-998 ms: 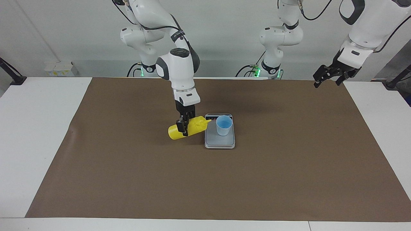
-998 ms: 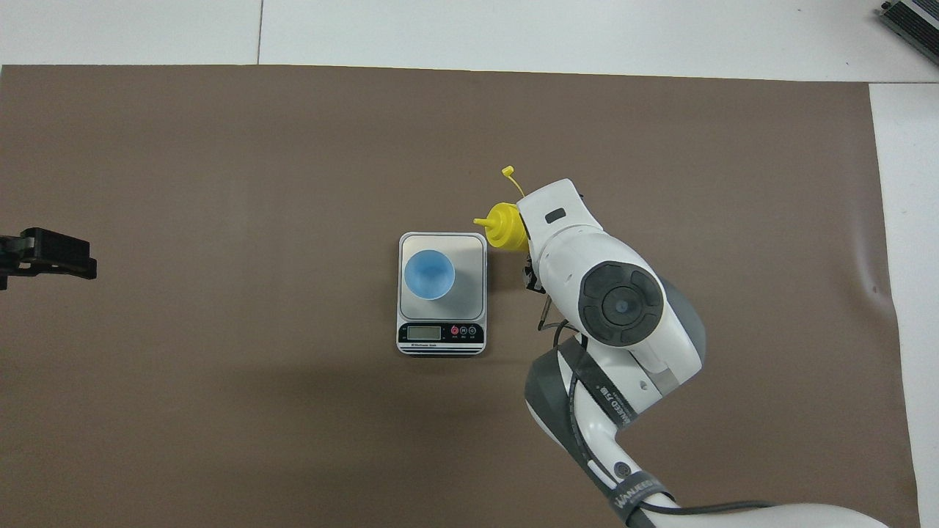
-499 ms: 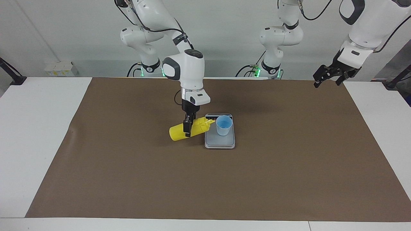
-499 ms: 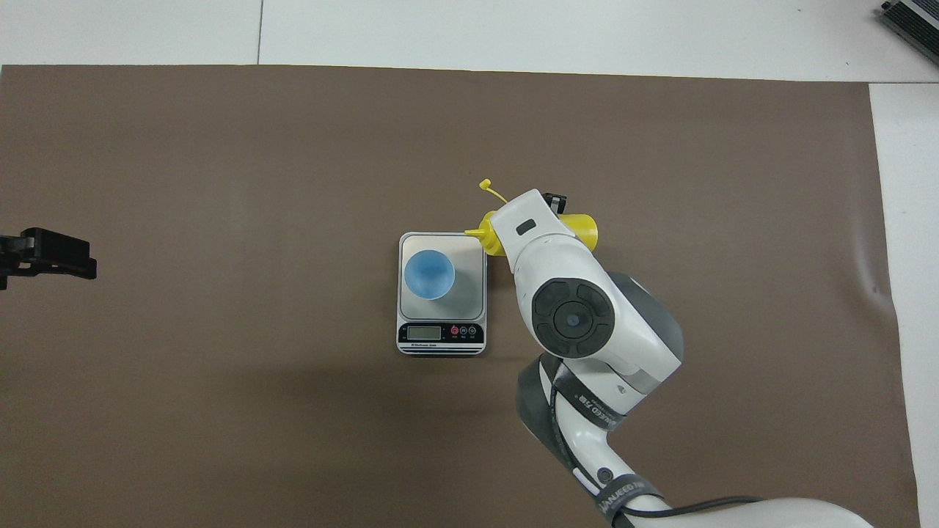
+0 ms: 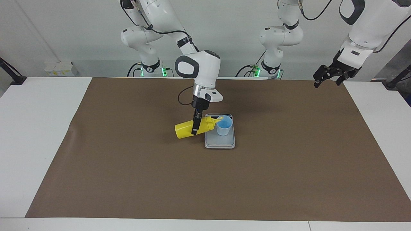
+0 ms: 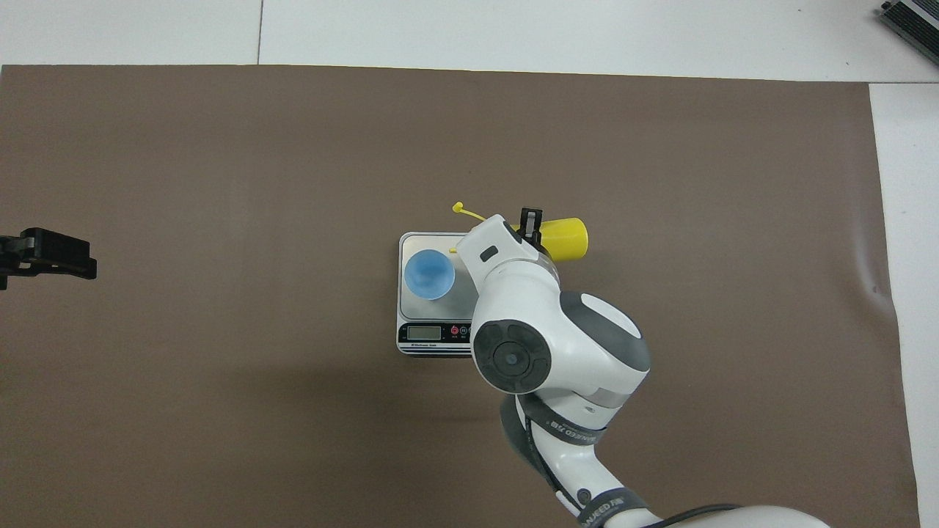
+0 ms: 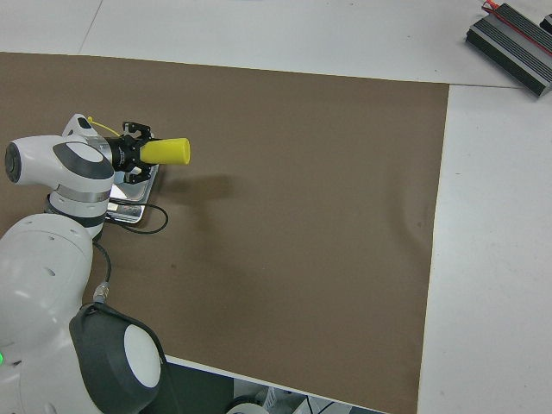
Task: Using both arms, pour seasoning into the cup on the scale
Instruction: 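Tilt the yellow bottle nozzle down into the blue cup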
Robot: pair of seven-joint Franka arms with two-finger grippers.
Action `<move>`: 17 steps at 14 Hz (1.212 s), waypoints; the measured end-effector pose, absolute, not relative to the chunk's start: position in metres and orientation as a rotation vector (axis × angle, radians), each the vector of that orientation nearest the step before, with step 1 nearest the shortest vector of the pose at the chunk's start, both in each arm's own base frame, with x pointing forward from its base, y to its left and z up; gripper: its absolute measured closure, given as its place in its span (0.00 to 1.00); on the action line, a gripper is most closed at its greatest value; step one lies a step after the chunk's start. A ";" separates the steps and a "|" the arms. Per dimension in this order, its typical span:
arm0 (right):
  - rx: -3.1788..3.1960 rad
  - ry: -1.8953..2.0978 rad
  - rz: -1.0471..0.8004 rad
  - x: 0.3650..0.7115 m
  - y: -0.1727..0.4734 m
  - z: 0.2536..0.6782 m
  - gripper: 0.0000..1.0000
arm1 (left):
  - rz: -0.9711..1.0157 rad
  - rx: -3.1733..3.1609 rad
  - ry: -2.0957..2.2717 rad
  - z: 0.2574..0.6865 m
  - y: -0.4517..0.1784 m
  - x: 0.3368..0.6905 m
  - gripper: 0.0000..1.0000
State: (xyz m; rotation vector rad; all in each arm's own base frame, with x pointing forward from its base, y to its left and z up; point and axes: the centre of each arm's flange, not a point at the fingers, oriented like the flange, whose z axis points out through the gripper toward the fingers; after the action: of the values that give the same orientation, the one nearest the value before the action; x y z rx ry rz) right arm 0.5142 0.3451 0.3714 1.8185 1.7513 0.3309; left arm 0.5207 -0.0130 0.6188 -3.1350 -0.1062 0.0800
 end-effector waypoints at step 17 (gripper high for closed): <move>1.428 1.512 0.549 0.461 0.368 0.342 0.47 | 0.080 -3.135 -0.106 0.619 -0.013 0.521 0.00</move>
State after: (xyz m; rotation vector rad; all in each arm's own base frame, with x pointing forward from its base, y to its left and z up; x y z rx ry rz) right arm 0.4614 0.3681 0.3420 1.4282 1.5120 0.5494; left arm 0.5207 -0.0130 0.6188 -3.1350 -0.1062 0.0800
